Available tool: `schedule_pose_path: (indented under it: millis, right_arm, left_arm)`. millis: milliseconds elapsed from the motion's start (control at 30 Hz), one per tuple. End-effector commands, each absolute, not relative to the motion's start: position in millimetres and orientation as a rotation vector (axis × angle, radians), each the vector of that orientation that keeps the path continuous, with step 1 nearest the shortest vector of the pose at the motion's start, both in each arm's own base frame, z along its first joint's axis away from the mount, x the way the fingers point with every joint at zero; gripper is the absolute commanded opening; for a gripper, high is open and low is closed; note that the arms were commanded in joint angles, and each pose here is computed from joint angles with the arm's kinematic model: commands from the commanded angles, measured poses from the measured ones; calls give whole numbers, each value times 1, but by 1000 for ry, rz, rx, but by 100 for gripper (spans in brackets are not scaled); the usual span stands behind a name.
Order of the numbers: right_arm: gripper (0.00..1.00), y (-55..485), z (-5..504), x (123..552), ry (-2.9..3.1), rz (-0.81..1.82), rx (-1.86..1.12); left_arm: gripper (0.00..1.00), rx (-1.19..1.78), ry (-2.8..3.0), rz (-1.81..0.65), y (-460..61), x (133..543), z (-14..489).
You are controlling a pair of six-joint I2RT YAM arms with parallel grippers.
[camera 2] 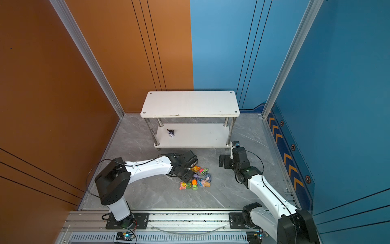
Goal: Organize plastic toys on shelves
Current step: Pick up the plastic toy from the center of the table.
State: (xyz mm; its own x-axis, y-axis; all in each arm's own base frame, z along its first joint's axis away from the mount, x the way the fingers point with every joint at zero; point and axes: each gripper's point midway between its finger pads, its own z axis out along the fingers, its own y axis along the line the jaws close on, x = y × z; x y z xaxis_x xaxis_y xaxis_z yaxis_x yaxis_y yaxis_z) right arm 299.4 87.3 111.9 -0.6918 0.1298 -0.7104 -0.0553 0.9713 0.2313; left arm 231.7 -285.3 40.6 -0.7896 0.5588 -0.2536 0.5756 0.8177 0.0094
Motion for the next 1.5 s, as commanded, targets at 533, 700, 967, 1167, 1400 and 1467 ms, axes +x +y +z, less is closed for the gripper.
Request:
schedule_pose_path:
  millis: [533, 700, 967, 1167, 1400, 1467]
  right_arm:
    - [98, 83, 114, 299, 2313, 276, 61]
    - [99, 84, 114, 300, 2316, 281, 62]
    - [99, 84, 115, 299, 2313, 282, 62]
    - [99, 84, 115, 300, 2310, 284, 65]
    - [99, 85, 115, 300, 2308, 292, 62]
    - [98, 85, 116, 301, 2305, 292, 62]
  left_arm:
    - [44, 881, 2791, -113, -301, 234, 33]
    - [52, 899, 2809, -113, -301, 235, 38]
    - [57, 1052, 2913, -89, -293, 225, 54]
    - [57, 1133, 2975, -39, -282, 216, 55]
    - [56, 1157, 3031, -60, -284, 213, 50]
    - [56, 1153, 3038, -63, -285, 216, 48]
